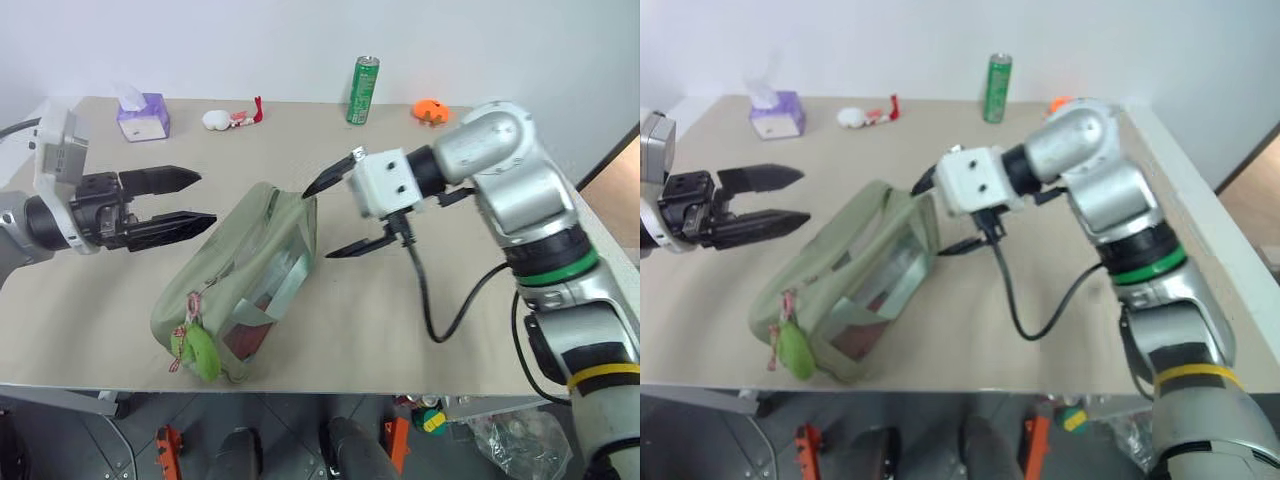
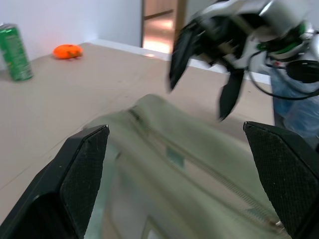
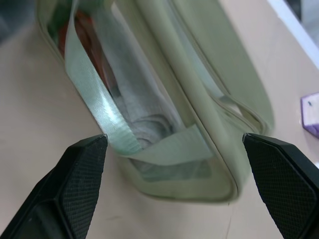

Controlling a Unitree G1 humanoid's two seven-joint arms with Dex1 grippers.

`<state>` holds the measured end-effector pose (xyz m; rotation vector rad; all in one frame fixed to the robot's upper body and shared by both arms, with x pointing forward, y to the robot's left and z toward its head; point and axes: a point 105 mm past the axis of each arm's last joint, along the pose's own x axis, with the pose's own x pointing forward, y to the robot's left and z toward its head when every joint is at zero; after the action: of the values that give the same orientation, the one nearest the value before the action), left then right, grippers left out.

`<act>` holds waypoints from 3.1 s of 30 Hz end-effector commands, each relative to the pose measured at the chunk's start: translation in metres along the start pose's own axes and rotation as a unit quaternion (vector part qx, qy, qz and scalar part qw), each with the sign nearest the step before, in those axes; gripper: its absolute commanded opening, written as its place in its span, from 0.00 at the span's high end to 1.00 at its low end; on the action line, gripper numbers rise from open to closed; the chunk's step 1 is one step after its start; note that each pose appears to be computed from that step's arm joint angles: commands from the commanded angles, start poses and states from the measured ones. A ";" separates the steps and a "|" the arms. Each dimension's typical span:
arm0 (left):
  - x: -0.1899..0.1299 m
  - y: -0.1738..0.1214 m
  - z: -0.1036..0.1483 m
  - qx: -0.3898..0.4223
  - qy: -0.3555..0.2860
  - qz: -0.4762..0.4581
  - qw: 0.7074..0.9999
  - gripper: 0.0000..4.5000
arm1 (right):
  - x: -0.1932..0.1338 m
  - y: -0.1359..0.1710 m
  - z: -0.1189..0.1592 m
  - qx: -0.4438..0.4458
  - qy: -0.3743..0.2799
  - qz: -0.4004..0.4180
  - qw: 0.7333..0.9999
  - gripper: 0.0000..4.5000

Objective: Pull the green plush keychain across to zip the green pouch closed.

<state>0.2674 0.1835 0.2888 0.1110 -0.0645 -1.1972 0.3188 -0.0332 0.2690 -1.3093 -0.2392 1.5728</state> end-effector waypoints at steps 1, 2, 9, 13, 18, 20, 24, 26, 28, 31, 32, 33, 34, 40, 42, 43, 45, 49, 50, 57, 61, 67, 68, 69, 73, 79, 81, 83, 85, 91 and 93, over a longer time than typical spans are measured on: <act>-0.001 -0.010 0.006 0.011 0.013 -0.021 1.000 0.01 | 0.005 -0.012 0.002 -0.045 0.016 -0.009 0.999 0.00; -0.002 -0.010 0.005 0.010 0.018 -0.021 1.000 0.01 | 0.008 -0.014 0.003 -0.051 0.015 -0.008 0.999 0.00; -0.015 -0.008 -0.009 -0.007 0.037 0.005 0.999 0.01 | 0.020 -0.018 0.017 -0.071 -0.015 0.000 0.997 0.00; -0.031 -0.004 -0.022 -0.028 0.052 0.037 0.998 0.01 | 0.024 -0.011 0.019 -0.068 -0.022 0.015 0.997 0.00; -0.050 0.001 -0.031 -0.041 0.065 0.073 0.994 0.01 | 0.027 -0.007 0.018 -0.067 -0.021 0.024 0.997 0.00; -0.053 0.002 -0.031 -0.041 0.065 0.081 0.994 0.01 | 0.029 -0.007 0.019 -0.068 -0.022 0.027 0.997 0.00; -0.053 0.000 -0.029 -0.039 0.062 0.082 0.994 0.01 | 0.032 -0.006 0.021 -0.070 -0.029 0.031 0.997 0.00; -0.050 -0.002 -0.029 -0.036 0.060 0.076 0.995 0.00 | 0.035 -0.007 0.021 -0.069 -0.031 0.031 0.997 0.12; -0.046 -0.005 -0.028 -0.034 0.058 0.066 0.996 0.00 | 0.037 -0.009 0.022 -0.068 -0.035 0.026 0.997 0.24; -0.041 -0.007 -0.026 -0.029 0.057 0.059 0.996 0.00 | 0.039 -0.010 0.019 -0.055 -0.038 0.027 0.997 0.47; -0.040 -0.007 -0.025 -0.028 0.056 0.058 0.996 0.00 | 0.040 -0.010 0.017 -0.053 -0.037 0.027 0.998 0.55; -0.040 -0.006 -0.024 -0.028 0.054 0.059 0.996 0.00 | 0.041 -0.010 0.015 -0.048 -0.035 0.027 0.998 0.63; -0.040 -0.006 -0.023 -0.028 0.053 0.059 0.996 0.00 | 0.042 -0.009 0.013 -0.045 -0.034 0.027 0.998 0.70; -0.042 -0.005 -0.023 -0.029 0.046 0.062 0.997 0.00 | 0.047 -0.003 -0.001 -0.026 -0.017 0.033 0.999 0.99; -0.042 -0.004 -0.023 -0.030 0.045 0.063 0.997 0.00 | 0.047 0.000 -0.004 -0.020 -0.014 0.038 0.999 0.99; -0.042 -0.005 -0.023 -0.031 0.045 0.064 0.996 0.00 | 0.047 0.002 -0.006 -0.018 -0.012 0.040 0.999 0.99; -0.042 -0.005 -0.023 -0.031 0.043 0.066 0.996 0.00 | 0.046 0.004 -0.009 -0.013 -0.009 0.041 0.999 0.99; -0.043 -0.004 -0.019 -0.031 0.026 0.072 0.997 0.00 | 0.036 -0.003 -0.018 -0.004 0.010 -0.005 1.000 0.99; -0.043 -0.004 -0.018 -0.033 0.023 0.073 0.997 0.00 | 0.029 -0.006 -0.019 0.005 0.011 -0.019 1.000 0.99; -0.039 0.000 -0.032 -0.064 0.012 0.080 0.995 0.00 | -0.021 -0.023 -0.015 0.030 -0.001 -0.102 0.994 0.99; -0.034 0.002 -0.036 -0.076 0.004 0.076 0.994 0.00 | -0.042 -0.031 -0.016 0.030 0.026 -0.150 0.988 0.99; -0.026 0.004 -0.038 -0.081 0.002 0.065 0.995 0.00 | -0.038 -0.009 -0.040 0.106 0.138 -0.148 0.974 0.99; -0.026 0.003 -0.038 -0.082 0.001 0.064 0.995 0.00 | -0.034 -0.005 -0.040 0.115 0.141 -0.148 0.972 0.99; -0.025 0.003 -0.039 -0.082 0.001 0.063 0.995 0.00 | -0.028 0.001 -0.041 0.129 0.149 -0.145 0.970 0.99; -0.024 0.002 -0.038 -0.083 0.001 0.061 0.995 0.00 | -0.018 0.011 -0.055 0.200 0.198 -0.162 0.946 0.99; -0.023 0.000 -0.037 -0.086 0.002 0.059 0.995 0.00 | -0.016 -0.021 -0.030 0.296 0.145 -0.228 0.916 0.99; -0.023 0.000 -0.037 -0.088 0.003 0.059 0.994 0.00 | -0.021 -0.026 -0.022 0.316 0.130 -0.226 0.912 0.99; -0.023 -0.001 -0.037 -0.089 0.003 0.060 0.994 0.00 | -0.029 -0.031 -0.017 0.335 0.124 -0.223 0.907 0.99; -0.022 -0.001 -0.037 -0.090 0.002 0.060 0.994 0.00 | -0.033 -0.031 -0.011 0.355 0.116 -0.207 0.904 0.99; -0.022 -0.002 -0.037 -0.091 -0.002 0.062 0.994 0.00 | -0.031 -0.024 -0.002 0.373 0.120 -0.178 0.903 0.99; -0.022 -0.002 -0.037 -0.091 -0.004 0.063 0.994 0.00 | -0.026 -0.020 0.000 0.386 0.119 -0.166 0.899 0.99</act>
<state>0.2668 0.2069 0.2416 -0.0804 0.0713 -1.0588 0.3366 -0.0509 0.2801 -0.7331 0.3514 1.0219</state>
